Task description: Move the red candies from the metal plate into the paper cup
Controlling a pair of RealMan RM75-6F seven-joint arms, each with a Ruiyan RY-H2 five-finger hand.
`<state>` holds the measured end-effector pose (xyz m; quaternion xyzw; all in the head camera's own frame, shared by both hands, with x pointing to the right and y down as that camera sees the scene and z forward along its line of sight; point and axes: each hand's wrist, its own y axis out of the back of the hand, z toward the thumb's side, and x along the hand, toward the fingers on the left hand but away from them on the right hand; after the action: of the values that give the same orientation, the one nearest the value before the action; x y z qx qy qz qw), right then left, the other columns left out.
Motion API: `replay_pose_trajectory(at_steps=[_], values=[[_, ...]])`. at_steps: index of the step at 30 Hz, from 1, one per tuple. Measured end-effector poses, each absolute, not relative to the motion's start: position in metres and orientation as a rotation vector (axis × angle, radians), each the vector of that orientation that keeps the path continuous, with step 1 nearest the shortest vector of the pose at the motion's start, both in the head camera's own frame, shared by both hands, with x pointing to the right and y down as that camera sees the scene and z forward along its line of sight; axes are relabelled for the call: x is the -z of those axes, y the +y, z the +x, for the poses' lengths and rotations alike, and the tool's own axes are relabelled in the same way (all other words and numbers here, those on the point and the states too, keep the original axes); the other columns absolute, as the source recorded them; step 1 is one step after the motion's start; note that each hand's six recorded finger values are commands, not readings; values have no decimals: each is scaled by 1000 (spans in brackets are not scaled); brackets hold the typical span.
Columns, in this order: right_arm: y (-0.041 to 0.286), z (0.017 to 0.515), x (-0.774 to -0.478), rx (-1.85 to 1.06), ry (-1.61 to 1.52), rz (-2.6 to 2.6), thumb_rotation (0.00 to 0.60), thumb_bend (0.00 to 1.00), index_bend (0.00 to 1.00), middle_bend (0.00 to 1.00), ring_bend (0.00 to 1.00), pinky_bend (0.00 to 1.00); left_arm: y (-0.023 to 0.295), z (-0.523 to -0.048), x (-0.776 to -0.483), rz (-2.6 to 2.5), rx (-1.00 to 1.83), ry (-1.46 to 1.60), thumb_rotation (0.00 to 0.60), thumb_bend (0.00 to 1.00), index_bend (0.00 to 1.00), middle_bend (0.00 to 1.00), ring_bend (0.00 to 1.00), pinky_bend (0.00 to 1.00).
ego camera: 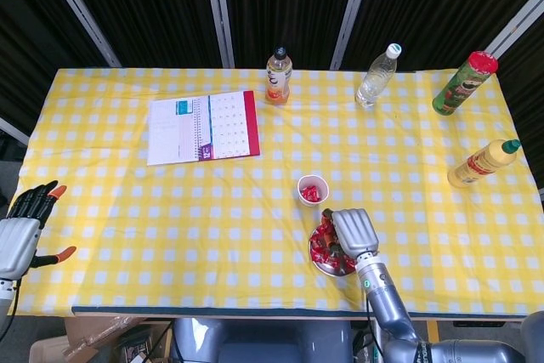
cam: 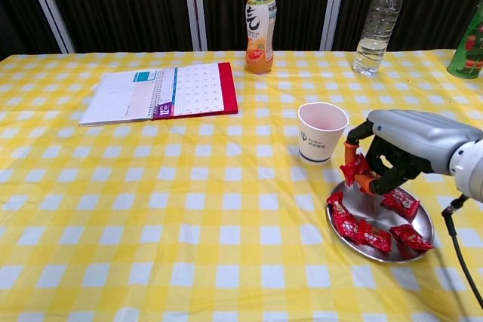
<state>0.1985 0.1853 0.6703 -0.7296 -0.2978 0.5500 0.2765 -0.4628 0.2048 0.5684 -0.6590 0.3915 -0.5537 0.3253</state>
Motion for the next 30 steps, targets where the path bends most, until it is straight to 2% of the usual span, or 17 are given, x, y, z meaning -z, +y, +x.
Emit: replay_pose_trajectory(at_steps=[16,30], values=[[132,171,-632,-1356,-885,-1930,600,518,698,823,887,947,204,-464,-571,-1728,1474,1019,600,0,0,0,0,0],[97,153,-656,-1390,-881,-1909,600,518,698,823,887,947,204,-462,-573,-1740,1493,1019,600,0,0,0,0,0]])
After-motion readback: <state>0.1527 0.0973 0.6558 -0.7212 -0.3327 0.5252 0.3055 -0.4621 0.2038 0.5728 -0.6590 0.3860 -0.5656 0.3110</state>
